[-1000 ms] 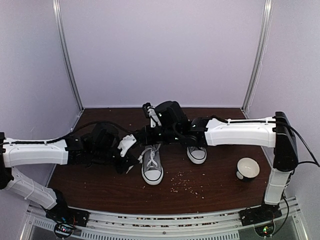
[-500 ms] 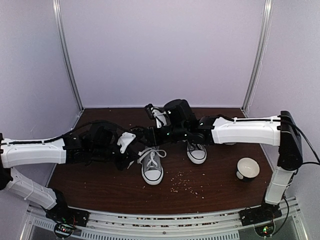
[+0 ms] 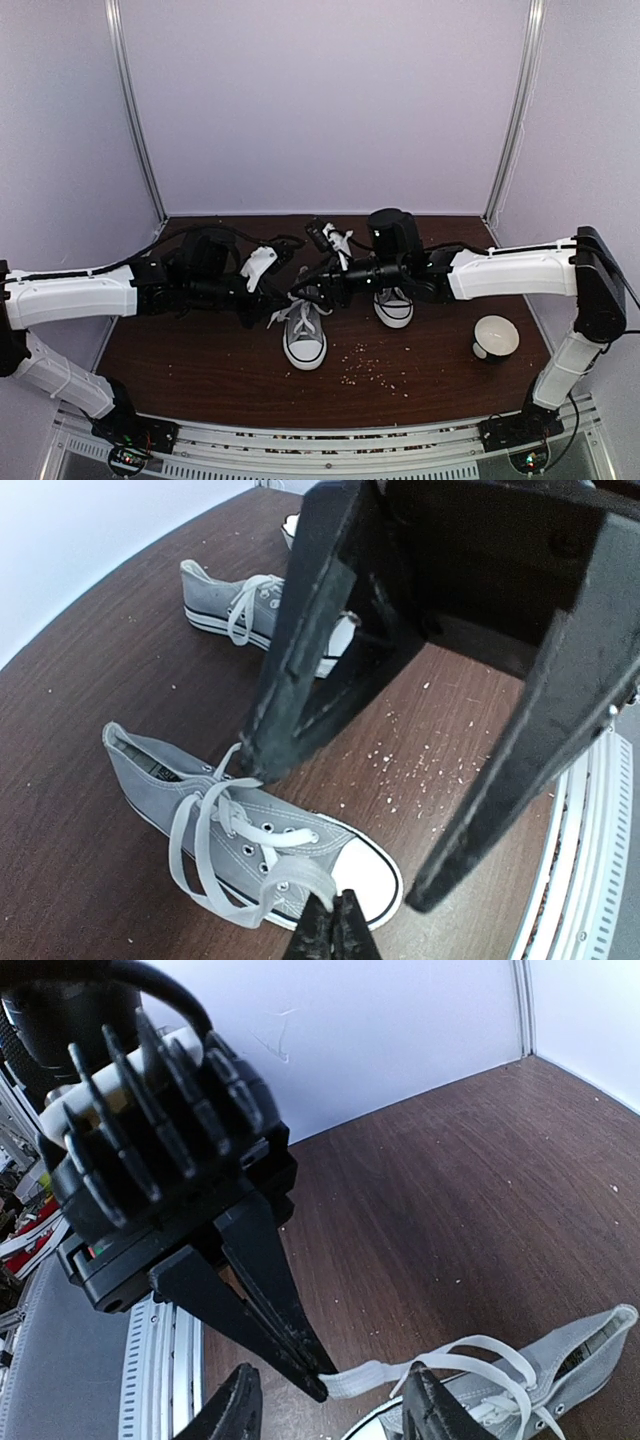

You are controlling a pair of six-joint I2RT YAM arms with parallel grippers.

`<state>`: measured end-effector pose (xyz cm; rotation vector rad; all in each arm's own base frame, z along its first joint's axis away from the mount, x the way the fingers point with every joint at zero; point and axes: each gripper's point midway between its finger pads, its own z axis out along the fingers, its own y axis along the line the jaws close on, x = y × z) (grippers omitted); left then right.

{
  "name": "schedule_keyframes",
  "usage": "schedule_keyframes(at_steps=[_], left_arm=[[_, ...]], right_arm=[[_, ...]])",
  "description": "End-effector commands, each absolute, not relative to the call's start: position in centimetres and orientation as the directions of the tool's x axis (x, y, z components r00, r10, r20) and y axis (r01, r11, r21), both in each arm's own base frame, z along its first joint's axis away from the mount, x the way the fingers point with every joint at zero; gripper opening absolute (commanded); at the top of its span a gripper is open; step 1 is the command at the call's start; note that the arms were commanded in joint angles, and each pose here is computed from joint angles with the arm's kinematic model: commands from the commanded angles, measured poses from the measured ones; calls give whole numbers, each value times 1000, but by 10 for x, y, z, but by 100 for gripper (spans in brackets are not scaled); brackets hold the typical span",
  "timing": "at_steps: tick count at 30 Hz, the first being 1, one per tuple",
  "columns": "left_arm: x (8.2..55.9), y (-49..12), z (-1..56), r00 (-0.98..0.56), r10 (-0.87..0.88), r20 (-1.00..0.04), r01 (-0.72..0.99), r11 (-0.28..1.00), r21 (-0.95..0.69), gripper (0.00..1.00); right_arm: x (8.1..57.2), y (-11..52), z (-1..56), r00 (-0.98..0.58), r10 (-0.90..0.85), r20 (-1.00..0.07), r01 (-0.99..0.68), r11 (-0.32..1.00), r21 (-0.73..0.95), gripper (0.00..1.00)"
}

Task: Tie the shoes
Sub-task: Pass from the left arm to the right

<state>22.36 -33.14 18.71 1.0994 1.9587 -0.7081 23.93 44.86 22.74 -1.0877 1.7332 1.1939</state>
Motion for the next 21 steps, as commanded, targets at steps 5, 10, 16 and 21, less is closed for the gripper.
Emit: schedule_keyframes(at_steps=[5, 10, 16, 21], left_arm=[[223, -327, 192, -356, 404, -843, 870, 473, -140, 0], [227, -319, 195, -362, 397, -843, 854, 503, -130, 0], [230, -312, 189, -385, 413, -825, 841, 525, -129, 0], [229, -314, 194, -371, 402, -837, 849, 511, -131, 0]], right_arm=[[244, 469, 225, -182, -183, -966, -975, 158, 154, 46], [245, 460, 205, -144, -232, -962, -978, 181, 103, 45], [237, 453, 187, -123, -228, -966, -980, 183, 81, 46], [249, 474, 186, -99, -185, -978, -976, 207, 60, 46]])
